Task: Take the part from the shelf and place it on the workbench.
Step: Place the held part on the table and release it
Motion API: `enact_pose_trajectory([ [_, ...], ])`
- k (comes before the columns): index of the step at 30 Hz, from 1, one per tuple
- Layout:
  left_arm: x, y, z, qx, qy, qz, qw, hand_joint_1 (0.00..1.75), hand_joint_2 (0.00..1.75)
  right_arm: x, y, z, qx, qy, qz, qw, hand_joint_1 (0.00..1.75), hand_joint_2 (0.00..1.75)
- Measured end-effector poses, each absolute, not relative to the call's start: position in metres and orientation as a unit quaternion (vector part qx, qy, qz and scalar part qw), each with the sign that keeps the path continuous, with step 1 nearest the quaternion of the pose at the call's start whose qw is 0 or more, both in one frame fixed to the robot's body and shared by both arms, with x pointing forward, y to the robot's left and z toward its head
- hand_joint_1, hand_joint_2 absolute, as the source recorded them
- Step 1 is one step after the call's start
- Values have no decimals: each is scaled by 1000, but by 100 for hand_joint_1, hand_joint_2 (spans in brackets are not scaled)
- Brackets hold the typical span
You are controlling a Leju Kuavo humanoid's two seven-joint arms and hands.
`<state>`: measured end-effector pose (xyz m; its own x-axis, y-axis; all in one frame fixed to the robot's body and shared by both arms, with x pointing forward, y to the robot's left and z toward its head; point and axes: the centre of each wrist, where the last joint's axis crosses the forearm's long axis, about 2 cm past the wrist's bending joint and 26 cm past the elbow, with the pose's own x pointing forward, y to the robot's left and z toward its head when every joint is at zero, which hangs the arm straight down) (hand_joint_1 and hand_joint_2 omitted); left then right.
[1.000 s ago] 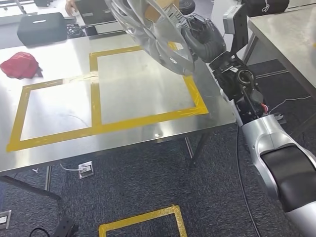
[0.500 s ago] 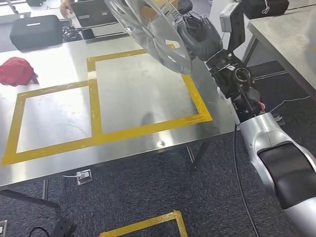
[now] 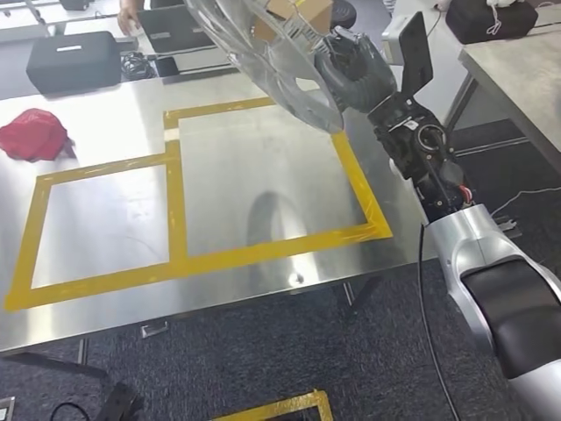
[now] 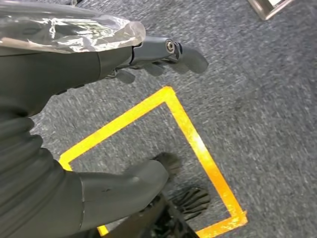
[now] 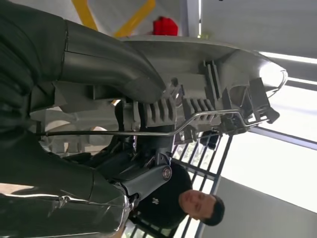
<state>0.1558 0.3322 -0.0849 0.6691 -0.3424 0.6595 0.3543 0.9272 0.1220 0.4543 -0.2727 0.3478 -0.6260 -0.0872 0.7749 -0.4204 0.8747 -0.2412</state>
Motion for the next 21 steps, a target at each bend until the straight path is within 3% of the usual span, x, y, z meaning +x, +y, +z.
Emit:
enact_pose_trajectory([
  [12, 155, 331, -85, -4, -364, -192, 911, 0, 175, 451, -266, 312, 128, -858, 226, 443, 175, 175],
  [21, 156, 332, -85, -3, -366, -194, 910, 0, 175, 456, -259, 336, 105, -873, 245, 408, 175, 175],
])
